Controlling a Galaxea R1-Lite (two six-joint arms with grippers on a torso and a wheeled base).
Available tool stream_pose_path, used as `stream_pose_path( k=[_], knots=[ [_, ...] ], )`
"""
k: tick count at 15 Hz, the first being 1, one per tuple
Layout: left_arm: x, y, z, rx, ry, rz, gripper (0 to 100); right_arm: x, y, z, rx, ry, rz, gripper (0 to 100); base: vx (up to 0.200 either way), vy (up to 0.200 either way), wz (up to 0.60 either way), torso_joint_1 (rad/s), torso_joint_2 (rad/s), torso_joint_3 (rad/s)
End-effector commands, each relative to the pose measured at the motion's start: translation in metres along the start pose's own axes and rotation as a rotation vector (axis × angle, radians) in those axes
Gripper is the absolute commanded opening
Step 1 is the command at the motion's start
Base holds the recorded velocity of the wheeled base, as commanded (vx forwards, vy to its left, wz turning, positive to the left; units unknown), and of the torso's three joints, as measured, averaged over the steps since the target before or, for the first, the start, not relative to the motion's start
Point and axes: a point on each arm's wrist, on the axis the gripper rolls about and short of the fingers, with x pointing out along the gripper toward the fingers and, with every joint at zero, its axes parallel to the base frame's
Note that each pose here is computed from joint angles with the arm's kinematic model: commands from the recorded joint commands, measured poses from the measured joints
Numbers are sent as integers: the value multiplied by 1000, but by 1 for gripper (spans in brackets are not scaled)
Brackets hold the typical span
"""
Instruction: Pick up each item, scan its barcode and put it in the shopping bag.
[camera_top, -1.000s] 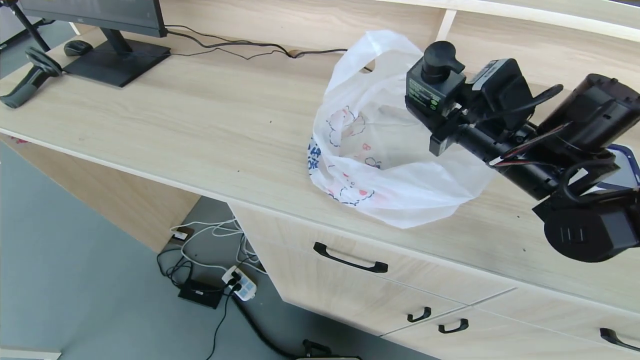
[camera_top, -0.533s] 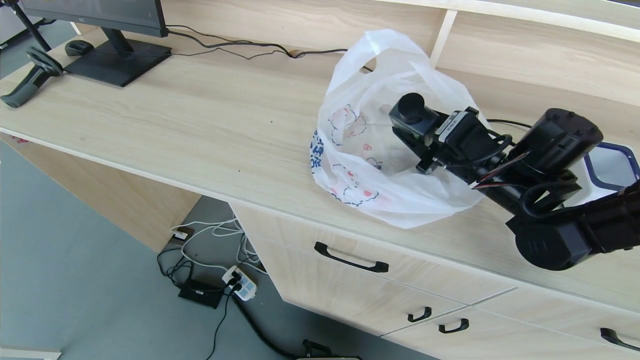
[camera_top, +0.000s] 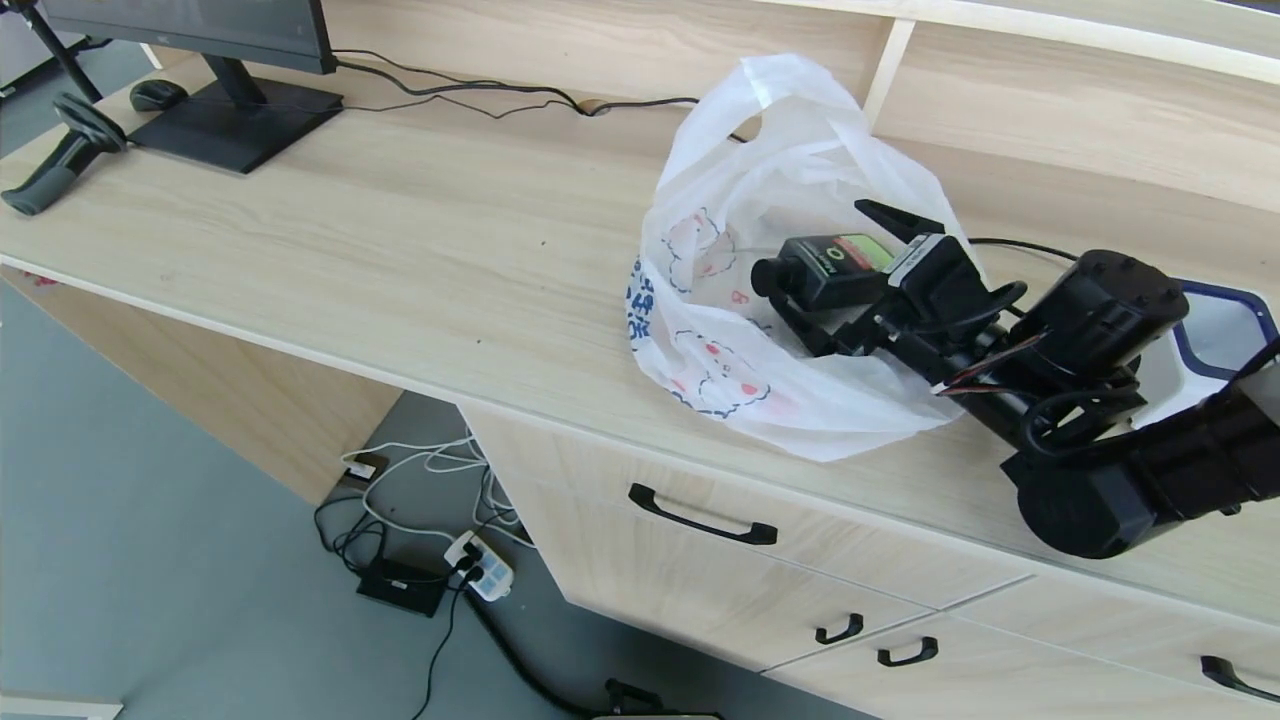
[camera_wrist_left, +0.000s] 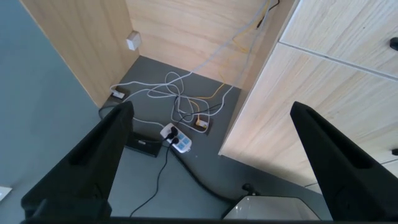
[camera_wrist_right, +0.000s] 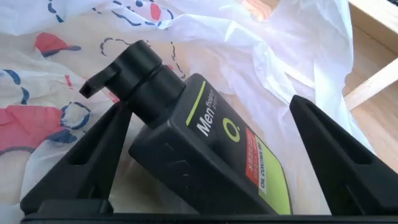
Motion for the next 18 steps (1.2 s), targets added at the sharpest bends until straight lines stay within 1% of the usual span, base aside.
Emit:
stream_pose_path(
  k=[1, 2, 4, 6, 7, 8, 10, 11, 13, 15, 18],
  knots=[
    [0, 0, 0, 0, 2, 1, 100, 1, -3, 10, 14, -30, -9, 100, 0, 0, 0, 0, 0, 0],
    [0, 0, 0, 0, 2, 2, 100, 2, -6, 14, 26, -41, -17, 100, 0, 0, 0, 0, 0, 0],
    [0, 0, 0, 3, 5, -1, 100, 1, -16, 29, 91, -74, -31, 100, 0, 0, 0, 0, 0, 0],
    [0, 0, -1, 5, 9, 1, 100, -3, -11, 39, 118, -92, -1, 100, 0, 0, 0, 0, 0, 0],
    [0, 0, -1, 6, 9, -1, 100, -5, -4, 49, 141, -108, 24, 100, 0, 0, 0, 0, 0, 0],
    [0, 0, -1, 10, 11, -1, 100, -5, 1, 52, 156, -117, 37, 100, 0, 0, 0, 0, 0, 0],
    [0, 0, -1, 17, 12, -1, 100, -4, -1, 64, 161, -142, 25, 100, 0, 0, 0, 0, 0, 0],
    [0, 0, -1, 17, 12, -1, 100, -4, -1, 63, 165, -138, 21, 100, 0, 0, 0, 0, 0, 0],
    [0, 0, -1, 20, 12, -1, 100, -10, 5, 53, 178, -95, 34, 100, 0, 0, 0, 0, 0, 0],
    [0, 0, -1, 16, 12, -1, 100, -10, 10, 40, 183, -58, 45, 100, 0, 0, 0, 0, 0, 0],
    [0, 0, -1, 17, 12, -1, 100, -6, 13, 33, 190, -42, 40, 100, 0, 0, 0, 0, 0, 0]
  ],
)
